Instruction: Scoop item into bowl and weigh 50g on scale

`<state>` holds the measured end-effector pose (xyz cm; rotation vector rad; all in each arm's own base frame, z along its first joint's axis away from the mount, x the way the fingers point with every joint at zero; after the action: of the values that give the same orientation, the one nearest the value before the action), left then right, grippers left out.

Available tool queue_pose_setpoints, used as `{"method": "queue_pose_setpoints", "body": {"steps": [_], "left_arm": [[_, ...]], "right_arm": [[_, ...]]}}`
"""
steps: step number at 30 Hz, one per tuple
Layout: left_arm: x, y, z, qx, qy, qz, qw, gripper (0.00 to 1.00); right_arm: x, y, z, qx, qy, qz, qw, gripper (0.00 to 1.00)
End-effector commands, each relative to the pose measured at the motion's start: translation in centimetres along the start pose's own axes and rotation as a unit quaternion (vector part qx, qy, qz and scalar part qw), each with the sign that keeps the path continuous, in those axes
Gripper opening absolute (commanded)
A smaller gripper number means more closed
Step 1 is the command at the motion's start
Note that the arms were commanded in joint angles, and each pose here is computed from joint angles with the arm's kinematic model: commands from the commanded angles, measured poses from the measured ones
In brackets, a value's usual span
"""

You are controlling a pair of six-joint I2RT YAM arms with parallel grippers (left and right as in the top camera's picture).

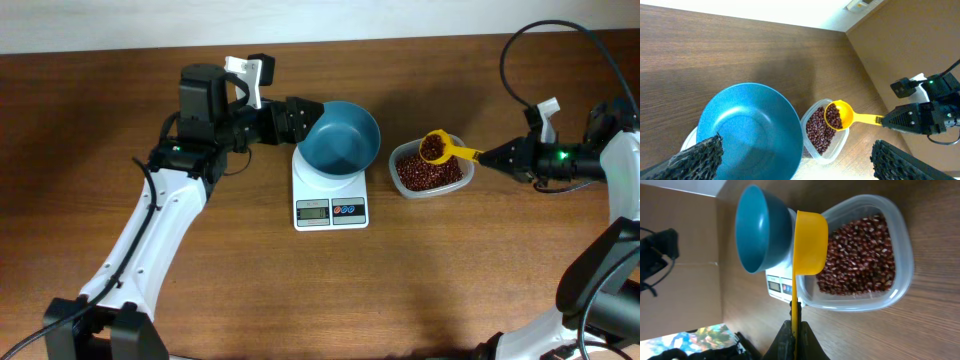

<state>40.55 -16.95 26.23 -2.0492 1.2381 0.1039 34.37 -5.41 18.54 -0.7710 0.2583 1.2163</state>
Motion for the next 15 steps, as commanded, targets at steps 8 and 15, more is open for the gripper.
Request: {"method": "queue_pose_setpoints", "body": {"steps": [8,15], "left_arm": [[-5.5,-3.5,4.9,0.064,-0.045,-0.040,0.996,0.99],[-8.0,-3.8,7.6,0.107,-0.067,-0.037,0.991,0.99]], "right_arm": [[1.0,-1.0,3.0,-0.020,-0.088,-0.023,0.996,0.04],[4.6,-3.4,9.3,-0.137,-0.107,0.020,0.985,0.04]]}}
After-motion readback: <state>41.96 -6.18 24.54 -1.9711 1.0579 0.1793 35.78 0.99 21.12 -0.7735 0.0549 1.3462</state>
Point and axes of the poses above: each gripper's point midway between its finger pads, its own x axis out along the fingers, its own z axis along the line the jaws close on, y = z × x, the point moved 4 cm from there along -x, back along the fingers, and after that the axes turned 13 degrees about -x, right-handed, at the moved point
